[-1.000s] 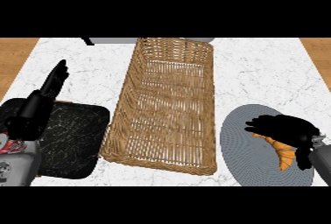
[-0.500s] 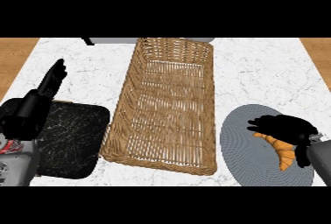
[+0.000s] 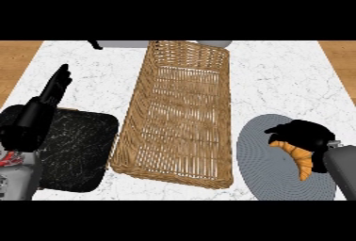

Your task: Pick the croissant from the placemat and place it in the basket

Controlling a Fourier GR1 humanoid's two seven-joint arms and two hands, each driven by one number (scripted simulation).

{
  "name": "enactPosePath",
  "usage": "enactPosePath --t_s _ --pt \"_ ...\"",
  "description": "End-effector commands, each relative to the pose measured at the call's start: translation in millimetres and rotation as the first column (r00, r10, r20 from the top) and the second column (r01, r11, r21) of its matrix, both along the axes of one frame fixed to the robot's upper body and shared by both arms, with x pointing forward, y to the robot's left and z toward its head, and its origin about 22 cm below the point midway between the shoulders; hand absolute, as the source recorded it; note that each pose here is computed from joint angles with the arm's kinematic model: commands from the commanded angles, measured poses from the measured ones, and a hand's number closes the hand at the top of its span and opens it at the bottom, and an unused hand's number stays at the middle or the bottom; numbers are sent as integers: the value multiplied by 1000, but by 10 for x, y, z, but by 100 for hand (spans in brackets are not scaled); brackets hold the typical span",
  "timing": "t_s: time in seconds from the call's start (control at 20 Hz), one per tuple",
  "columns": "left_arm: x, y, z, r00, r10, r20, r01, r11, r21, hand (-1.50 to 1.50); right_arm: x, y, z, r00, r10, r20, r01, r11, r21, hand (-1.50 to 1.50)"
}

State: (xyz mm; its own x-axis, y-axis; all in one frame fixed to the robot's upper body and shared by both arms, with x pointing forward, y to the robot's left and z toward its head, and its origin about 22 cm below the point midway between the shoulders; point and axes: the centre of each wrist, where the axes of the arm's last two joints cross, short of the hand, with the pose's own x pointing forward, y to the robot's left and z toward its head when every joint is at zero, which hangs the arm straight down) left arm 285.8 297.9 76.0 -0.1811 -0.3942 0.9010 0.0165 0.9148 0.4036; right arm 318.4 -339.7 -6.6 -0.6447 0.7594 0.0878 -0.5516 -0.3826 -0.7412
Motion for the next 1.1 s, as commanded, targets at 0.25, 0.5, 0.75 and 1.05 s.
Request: enactPosePath --t_s 0.25,0.5,0.75,1.05 --pt "-88 -156 37 1000 -5 4 4 1000 11 0 -16 79 -280 996 59 61 -62 997 47 150" --pt "17 -16 -28 1000 20 9 -20 1000 1 0 8 -189 -99 918 -329 221 311 944 114 150" --pt "2 -63 -110 1000 17 -11 -17 1000 -12 0 212 -316 246 619 -694 367 644 716 269 150" --pt "-33 175 -103 1000 20 -11 -20 1000 7 0 395 -201 720 440 -827 350 487 547 681 150"
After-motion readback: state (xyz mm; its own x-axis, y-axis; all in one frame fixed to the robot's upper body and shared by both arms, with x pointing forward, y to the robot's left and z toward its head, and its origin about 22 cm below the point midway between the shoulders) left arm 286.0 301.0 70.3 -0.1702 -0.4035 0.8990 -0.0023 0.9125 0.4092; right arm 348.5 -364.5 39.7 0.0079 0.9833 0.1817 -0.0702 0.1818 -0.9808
